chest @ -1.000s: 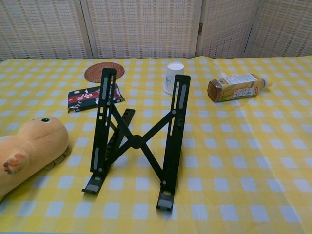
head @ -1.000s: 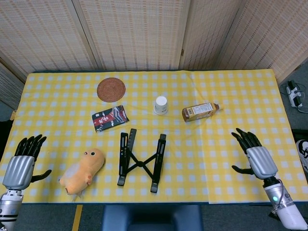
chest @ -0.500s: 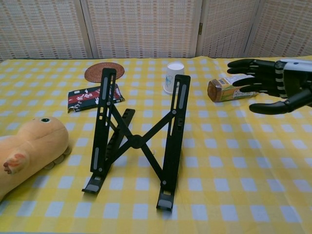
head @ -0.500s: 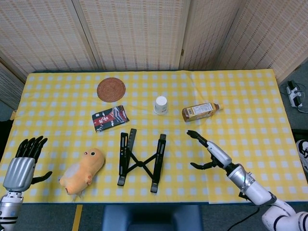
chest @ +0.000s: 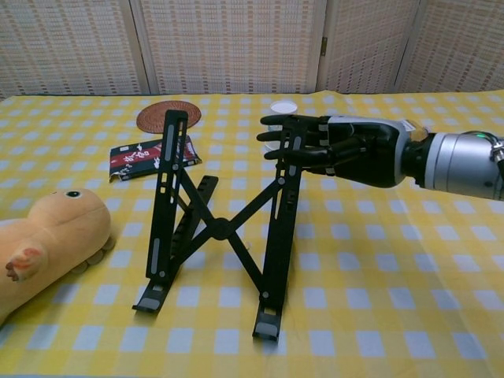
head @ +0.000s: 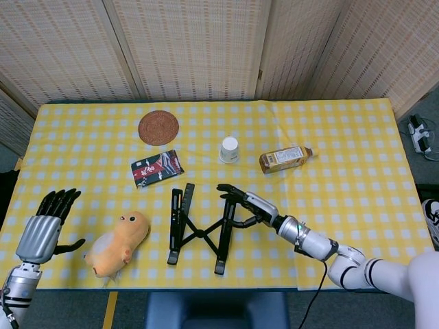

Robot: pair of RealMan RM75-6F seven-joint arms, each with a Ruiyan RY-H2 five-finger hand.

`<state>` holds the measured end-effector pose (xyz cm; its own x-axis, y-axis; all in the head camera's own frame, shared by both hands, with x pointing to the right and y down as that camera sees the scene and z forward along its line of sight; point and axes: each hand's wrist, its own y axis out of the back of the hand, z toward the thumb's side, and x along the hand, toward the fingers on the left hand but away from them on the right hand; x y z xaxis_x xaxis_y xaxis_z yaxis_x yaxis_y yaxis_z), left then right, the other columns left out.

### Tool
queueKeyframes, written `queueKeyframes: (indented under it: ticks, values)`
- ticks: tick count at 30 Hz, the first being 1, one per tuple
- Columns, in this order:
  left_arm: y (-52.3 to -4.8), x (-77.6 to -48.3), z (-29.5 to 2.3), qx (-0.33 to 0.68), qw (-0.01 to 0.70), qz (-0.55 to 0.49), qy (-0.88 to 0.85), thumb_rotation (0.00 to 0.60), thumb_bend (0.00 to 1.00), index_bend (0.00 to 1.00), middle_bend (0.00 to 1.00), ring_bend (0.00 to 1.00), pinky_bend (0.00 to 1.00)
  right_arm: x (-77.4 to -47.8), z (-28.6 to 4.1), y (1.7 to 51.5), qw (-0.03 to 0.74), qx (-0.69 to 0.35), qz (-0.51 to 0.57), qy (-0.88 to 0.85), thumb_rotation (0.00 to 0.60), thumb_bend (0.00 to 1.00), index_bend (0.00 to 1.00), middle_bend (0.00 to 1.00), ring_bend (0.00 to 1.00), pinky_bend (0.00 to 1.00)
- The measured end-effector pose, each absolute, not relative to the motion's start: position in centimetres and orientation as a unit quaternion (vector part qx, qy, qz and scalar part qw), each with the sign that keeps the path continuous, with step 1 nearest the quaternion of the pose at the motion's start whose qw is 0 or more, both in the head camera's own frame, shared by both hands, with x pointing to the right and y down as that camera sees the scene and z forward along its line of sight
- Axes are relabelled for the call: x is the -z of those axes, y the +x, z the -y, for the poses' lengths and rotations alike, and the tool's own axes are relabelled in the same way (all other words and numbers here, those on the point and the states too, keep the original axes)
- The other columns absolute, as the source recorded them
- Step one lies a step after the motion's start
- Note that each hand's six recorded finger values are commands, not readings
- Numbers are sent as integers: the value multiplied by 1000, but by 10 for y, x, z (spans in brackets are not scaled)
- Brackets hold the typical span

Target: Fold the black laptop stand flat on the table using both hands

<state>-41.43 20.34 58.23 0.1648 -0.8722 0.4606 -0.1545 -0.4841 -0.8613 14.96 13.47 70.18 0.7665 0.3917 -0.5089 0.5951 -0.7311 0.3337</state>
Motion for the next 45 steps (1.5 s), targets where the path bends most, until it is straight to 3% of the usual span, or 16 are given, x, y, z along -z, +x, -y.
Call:
queueKeyframes:
  ticks: [10,13,28,35,45]
  values:
    - [-394,-589,-187,471,264,-377,-753,600,154,81,123,73,13,-700,-137,120,312,168,-213,910,600,401,51,196,218,14]
    - [-386,-593,-182,450,229,-374,-778,600,153,80,124,85,60,-693,-139,116,319,151,-187,917,600,402,55,204,222,25]
    - [-334,-609,-179,359,75,-281,-887,600,141,11,124,77,46,-652,-160,122,297,119,-110,941,600,403,55,206,224,25]
    - [-319,-616,-190,347,64,-242,-904,600,141,25,124,86,54,-633,-176,123,273,116,-83,951,600,403,55,206,223,25]
    - [-305,-626,-201,350,64,-237,-904,600,145,103,159,137,147,-619,-191,127,255,118,-68,957,600,403,55,206,224,25]
